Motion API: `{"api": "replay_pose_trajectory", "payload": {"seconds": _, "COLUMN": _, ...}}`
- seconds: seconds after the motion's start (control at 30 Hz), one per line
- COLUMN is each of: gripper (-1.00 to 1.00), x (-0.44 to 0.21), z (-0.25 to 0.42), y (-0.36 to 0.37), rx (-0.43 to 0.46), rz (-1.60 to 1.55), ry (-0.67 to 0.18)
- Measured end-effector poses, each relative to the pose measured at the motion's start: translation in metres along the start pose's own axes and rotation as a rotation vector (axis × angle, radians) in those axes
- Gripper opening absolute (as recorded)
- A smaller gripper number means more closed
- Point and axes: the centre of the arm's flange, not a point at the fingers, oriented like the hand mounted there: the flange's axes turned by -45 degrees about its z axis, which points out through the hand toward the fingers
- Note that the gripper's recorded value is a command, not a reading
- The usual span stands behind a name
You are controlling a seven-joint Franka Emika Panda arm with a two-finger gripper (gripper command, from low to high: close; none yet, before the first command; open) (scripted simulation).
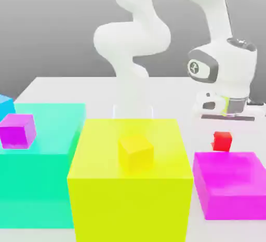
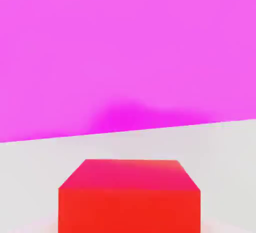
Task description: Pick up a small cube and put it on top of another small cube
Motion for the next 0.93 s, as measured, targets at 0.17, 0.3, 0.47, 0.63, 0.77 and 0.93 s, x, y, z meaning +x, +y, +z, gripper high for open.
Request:
{"api": "replay_pose_trajectory", "payload": {"seconds": 0.17, "gripper": -1.0, "x": 0.079, "z": -0.049, "y": 0.029, "rx": 0.015, "rz": 0.091, "ry": -0.043}}
{"api": "replay_pose_trajectory", "payload": {"seconds": 0.3, "gripper": -1.0, "x": 0.137, "z": -0.101, "y": 0.071, "rx": 0.038, "rz": 0.172, "ry": -0.061}}
{"api": "replay_pose_trajectory", "payload": {"seconds": 0.47, "gripper": -1.0, "x": 0.197, "z": -0.184, "y": 0.159, "rx": 0.061, "rz": 0.385, "ry": -0.006}}
{"api": "replay_pose_trajectory", "payload": {"seconds": 0.63, "gripper": -1.0, "x": 0.216, "z": -0.252, "y": 0.246, "rx": 0.064, "rz": 0.623, "ry": 0.073}}
{"api": "replay_pose_trajectory", "payload": {"seconds": 0.77, "gripper": 1.0, "x": 0.221, "z": -0.206, "y": 0.249, "rx": 0.061, "rz": 0.648, "ry": 0.083}}
{"api": "replay_pose_trajectory", "payload": {"seconds": 0.93, "gripper": 1.0, "x": 0.221, "z": -0.206, "y": 0.249, "rx": 0.061, "rz": 0.648, "ry": 0.083}}
